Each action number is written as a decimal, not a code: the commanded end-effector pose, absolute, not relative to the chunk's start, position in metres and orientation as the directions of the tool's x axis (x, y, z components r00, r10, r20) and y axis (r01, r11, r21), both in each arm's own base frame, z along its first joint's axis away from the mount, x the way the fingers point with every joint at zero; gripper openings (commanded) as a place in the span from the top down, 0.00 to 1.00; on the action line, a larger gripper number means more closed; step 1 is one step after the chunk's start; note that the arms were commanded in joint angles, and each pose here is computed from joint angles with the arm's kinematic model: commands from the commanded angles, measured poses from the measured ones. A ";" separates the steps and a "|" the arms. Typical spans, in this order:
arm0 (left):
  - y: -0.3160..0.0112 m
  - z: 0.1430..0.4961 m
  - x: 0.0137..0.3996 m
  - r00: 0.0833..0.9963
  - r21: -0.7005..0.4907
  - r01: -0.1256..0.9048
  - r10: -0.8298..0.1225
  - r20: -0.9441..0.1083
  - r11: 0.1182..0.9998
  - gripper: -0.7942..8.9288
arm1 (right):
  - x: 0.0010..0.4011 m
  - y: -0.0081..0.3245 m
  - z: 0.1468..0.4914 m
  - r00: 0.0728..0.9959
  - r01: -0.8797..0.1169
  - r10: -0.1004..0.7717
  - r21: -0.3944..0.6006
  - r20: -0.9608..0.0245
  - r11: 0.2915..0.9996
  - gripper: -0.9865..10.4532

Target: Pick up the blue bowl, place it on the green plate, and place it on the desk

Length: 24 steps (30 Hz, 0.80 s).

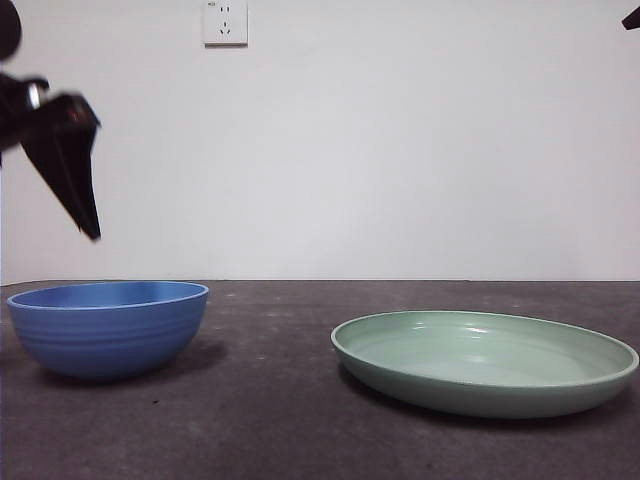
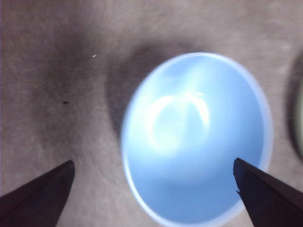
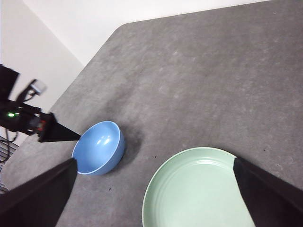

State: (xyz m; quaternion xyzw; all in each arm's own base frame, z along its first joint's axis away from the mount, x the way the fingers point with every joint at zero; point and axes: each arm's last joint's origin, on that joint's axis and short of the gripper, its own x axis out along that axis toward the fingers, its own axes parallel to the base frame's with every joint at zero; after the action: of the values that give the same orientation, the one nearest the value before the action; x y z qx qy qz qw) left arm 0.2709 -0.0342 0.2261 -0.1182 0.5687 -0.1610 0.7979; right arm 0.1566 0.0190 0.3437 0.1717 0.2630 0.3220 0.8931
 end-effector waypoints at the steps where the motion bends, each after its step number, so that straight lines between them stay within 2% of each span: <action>1: -0.036 0.216 0.282 0.278 -0.370 0.125 -0.390 -0.878 0.921 0.17 | 0.157 0.019 0.349 0.660 -0.501 0.667 0.458 -0.346 0.734 0.43; 8: -0.037 0.194 0.295 0.243 -0.374 0.096 -0.387 -0.890 0.922 0.24 | 0.157 0.019 0.349 0.659 -0.502 0.667 0.458 -0.346 0.734 0.43; 16: -0.037 0.186 0.298 0.221 -0.373 0.088 -0.384 -0.897 0.923 0.56 | 0.157 0.019 0.349 0.660 -0.502 0.667 0.458 -0.346 0.734 0.43; 21: -0.037 0.183 0.299 0.214 -0.373 0.086 -0.382 -0.899 0.924 0.80 | 0.157 0.019 0.349 0.660 -0.501 0.667 0.458 -0.346 0.734 0.43; 24: -0.037 0.184 0.300 0.223 -0.372 0.092 -0.383 -0.896 0.924 0.90 | 0.157 0.019 0.349 0.660 -0.501 0.667 0.458 -0.347 0.734 0.43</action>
State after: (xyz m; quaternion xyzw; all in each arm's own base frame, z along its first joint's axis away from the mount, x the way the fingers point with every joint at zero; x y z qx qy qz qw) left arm 0.2943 -0.0364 0.1840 -0.1224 0.6067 -0.1526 0.7705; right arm 0.1566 0.0190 0.3437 0.1715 0.2629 0.3220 0.8932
